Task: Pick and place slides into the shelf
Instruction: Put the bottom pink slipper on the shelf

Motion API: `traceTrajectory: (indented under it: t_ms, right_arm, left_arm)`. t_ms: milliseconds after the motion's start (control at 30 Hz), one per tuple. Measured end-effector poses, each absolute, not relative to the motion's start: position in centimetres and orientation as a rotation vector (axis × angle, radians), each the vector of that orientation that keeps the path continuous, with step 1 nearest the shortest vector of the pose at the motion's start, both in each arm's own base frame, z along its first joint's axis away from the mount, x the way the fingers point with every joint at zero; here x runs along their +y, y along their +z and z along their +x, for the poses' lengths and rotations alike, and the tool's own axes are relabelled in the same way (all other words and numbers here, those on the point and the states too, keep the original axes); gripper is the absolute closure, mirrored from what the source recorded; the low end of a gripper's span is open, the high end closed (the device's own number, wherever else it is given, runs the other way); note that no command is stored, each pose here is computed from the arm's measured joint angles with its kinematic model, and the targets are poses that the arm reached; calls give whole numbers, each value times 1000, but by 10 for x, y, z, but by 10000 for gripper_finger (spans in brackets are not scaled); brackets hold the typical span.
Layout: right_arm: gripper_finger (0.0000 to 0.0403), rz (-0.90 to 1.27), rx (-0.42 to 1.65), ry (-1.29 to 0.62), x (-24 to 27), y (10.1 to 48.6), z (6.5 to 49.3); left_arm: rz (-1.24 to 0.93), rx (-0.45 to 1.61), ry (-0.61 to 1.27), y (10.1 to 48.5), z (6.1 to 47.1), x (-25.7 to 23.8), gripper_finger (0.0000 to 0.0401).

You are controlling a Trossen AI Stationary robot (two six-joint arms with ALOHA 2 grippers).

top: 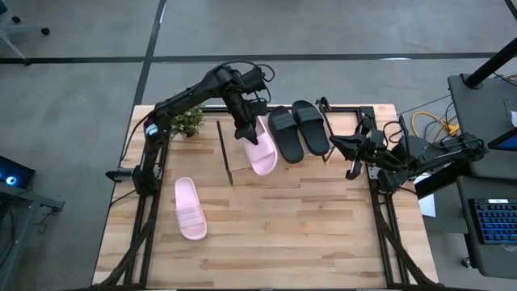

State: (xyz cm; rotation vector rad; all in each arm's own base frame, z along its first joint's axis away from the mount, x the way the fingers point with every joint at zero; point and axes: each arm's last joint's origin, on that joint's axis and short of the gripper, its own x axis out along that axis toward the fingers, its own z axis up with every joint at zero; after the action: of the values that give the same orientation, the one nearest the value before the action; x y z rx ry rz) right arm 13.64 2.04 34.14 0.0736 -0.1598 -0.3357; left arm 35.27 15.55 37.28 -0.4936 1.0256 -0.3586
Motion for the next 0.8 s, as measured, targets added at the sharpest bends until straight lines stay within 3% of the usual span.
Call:
traceTrajectory:
  t_ms: [533, 800]
  right_arm:
    - [394, 75, -162, -336, 20, 342, 136]
    - [394, 74, -161, -335, 20, 342, 136]
  left_arm:
    - [-562, 1082, -332, 340, 370, 178, 401]
    - [-561, 1056, -310, 343, 370, 183, 401]
